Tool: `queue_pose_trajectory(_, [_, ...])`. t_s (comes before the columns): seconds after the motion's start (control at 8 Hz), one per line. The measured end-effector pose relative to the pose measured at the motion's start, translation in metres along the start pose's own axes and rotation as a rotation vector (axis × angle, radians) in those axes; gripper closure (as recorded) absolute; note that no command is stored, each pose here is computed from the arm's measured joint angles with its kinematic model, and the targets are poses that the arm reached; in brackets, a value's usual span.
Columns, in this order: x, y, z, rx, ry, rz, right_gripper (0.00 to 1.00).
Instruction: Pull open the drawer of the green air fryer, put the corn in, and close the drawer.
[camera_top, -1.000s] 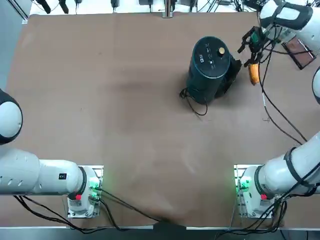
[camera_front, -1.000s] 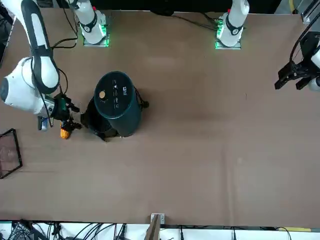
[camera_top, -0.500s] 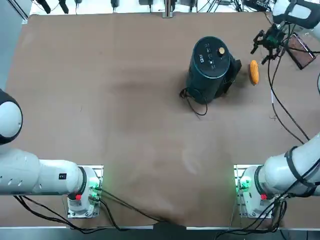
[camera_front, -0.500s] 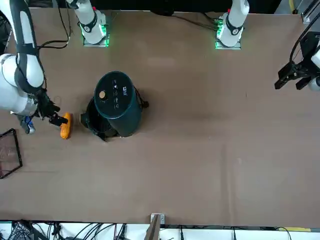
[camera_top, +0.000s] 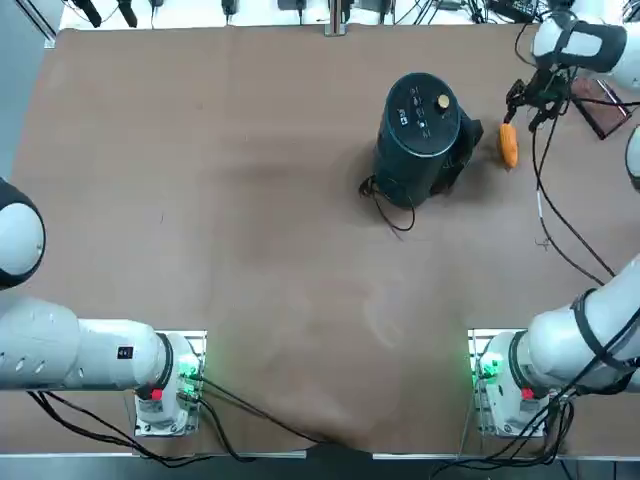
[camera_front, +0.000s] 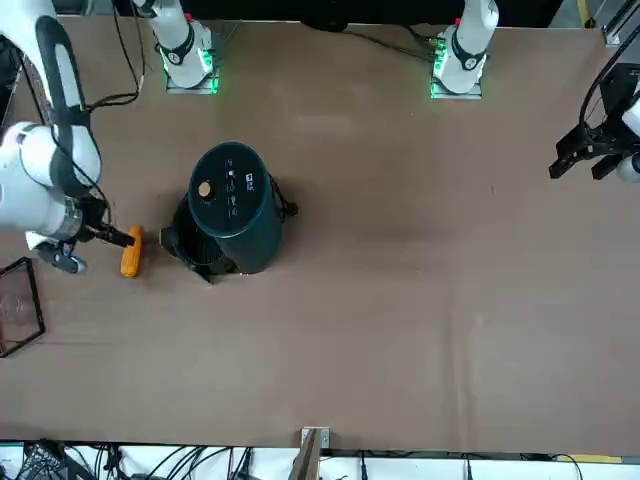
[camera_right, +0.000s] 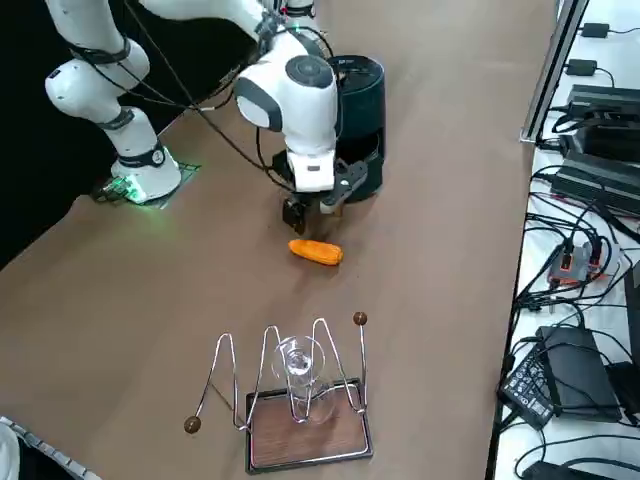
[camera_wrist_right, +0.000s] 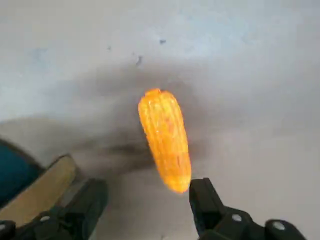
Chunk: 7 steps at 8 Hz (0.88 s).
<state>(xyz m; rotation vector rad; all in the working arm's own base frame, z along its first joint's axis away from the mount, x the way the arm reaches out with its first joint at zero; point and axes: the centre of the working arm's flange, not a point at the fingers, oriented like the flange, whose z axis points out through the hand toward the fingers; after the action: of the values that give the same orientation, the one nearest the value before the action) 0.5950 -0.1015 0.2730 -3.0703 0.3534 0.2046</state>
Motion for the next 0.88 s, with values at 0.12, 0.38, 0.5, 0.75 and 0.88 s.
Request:
queue_pose_trajectory(0.12, [0.006, 0.001, 0.016, -0.004, 0.016, -0.036, 0.00])
queue_pose_trajectory(0.38, [0.011, 0.004, 0.044, -0.019, 0.014, -0.109, 0.00])
queue_pose_trajectory(0.5, [0.012, 0.008, 0.051, -0.023, 0.009, -0.140, 0.00])
queue_pose_trajectory(0.75, [0.014, 0.012, 0.059, -0.024, 0.010, -0.145, 0.02])
queue_pose_trajectory(0.88, [0.014, 0.012, 0.063, -0.025, 0.010, -0.145, 0.06])
